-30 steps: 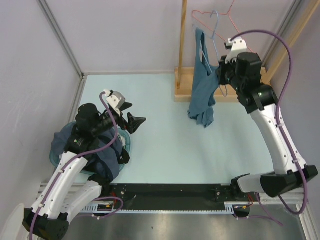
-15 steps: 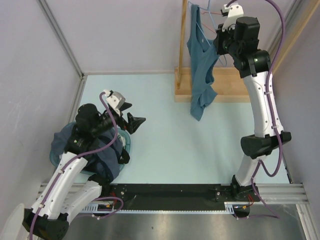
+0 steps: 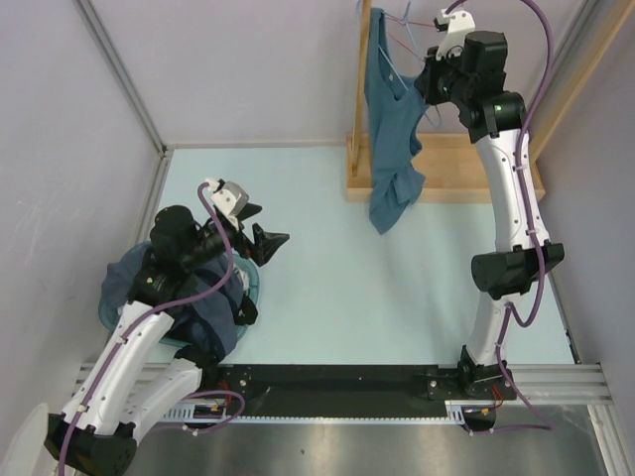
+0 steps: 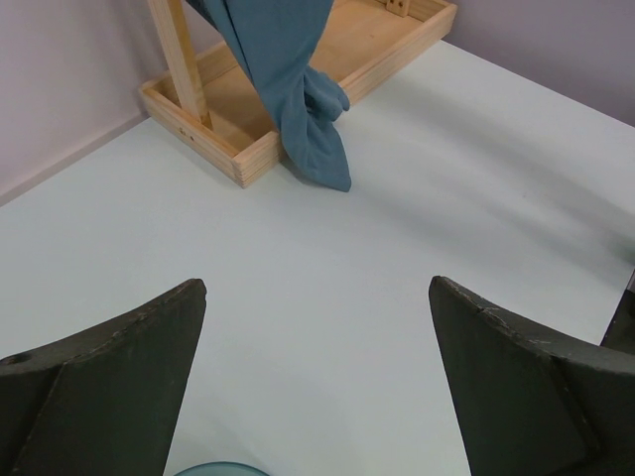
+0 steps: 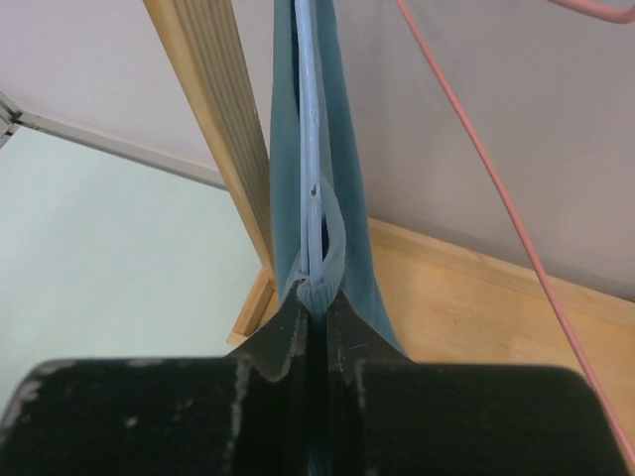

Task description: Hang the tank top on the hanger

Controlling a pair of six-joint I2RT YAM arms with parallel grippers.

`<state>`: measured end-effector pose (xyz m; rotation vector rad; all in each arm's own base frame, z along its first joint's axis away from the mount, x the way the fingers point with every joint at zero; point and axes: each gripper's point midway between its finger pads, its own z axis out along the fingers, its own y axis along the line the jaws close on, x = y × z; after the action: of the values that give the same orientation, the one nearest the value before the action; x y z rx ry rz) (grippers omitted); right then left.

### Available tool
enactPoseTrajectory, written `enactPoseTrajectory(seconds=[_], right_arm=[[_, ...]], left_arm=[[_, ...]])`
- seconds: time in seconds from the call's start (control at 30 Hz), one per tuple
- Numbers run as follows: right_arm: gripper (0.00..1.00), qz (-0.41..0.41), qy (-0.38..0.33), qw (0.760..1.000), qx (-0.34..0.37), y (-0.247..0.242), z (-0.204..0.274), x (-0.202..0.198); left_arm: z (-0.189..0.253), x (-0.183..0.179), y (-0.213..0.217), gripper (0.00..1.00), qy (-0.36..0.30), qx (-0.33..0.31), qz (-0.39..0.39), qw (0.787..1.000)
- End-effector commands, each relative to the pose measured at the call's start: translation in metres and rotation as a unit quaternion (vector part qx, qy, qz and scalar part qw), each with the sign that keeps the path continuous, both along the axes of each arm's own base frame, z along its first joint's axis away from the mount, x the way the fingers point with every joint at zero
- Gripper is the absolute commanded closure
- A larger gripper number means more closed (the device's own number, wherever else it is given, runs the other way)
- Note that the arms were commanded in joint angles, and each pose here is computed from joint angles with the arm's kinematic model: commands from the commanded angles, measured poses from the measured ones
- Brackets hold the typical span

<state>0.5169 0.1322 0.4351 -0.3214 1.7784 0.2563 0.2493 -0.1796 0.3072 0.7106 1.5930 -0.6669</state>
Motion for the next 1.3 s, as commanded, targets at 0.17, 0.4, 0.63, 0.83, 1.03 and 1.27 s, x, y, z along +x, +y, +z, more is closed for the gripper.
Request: enactPoseTrajectory(seconds=[0.17,0.4,0.63,0.83,1.03,1.27], right_arm=[[1.0,0.021,-0.069,0.996,0.048,0.006,0.044,0.011],[1.0,0.038,-0.056,0.996,0.059,0.011,0.031,0.022],[1.0,0.046,-0.02,0.997,0.056,0.014,0.007,0.023],[1.0,0.049,-0.003,0.997,0.054,0.013,-0.002,0.012],[0.56,0.035,-0.007,0.998,0.05,0.005,0.007,-0.001],[0.06,0.028,-0.029,0.998,0.042,-0.002,0.03,-0.02]], left_arm=[[0.005,0.0,0.003,0.0,-0.013,-0.001,0.005,1.0],[0.004,0.001,0.003,0.01,-0.012,0.0,0.006,1.0],[0.004,0.0,0.003,0.01,-0.012,0.0,0.005,1.0],[0.003,0.0,0.002,0.01,-0.011,-0.001,0.002,1.0],[0.003,0.0,0.001,0.01,-0.008,-0.003,0.0,1.0],[0.002,0.0,0.001,0.01,-0.005,-0.002,-0.001,1.0]])
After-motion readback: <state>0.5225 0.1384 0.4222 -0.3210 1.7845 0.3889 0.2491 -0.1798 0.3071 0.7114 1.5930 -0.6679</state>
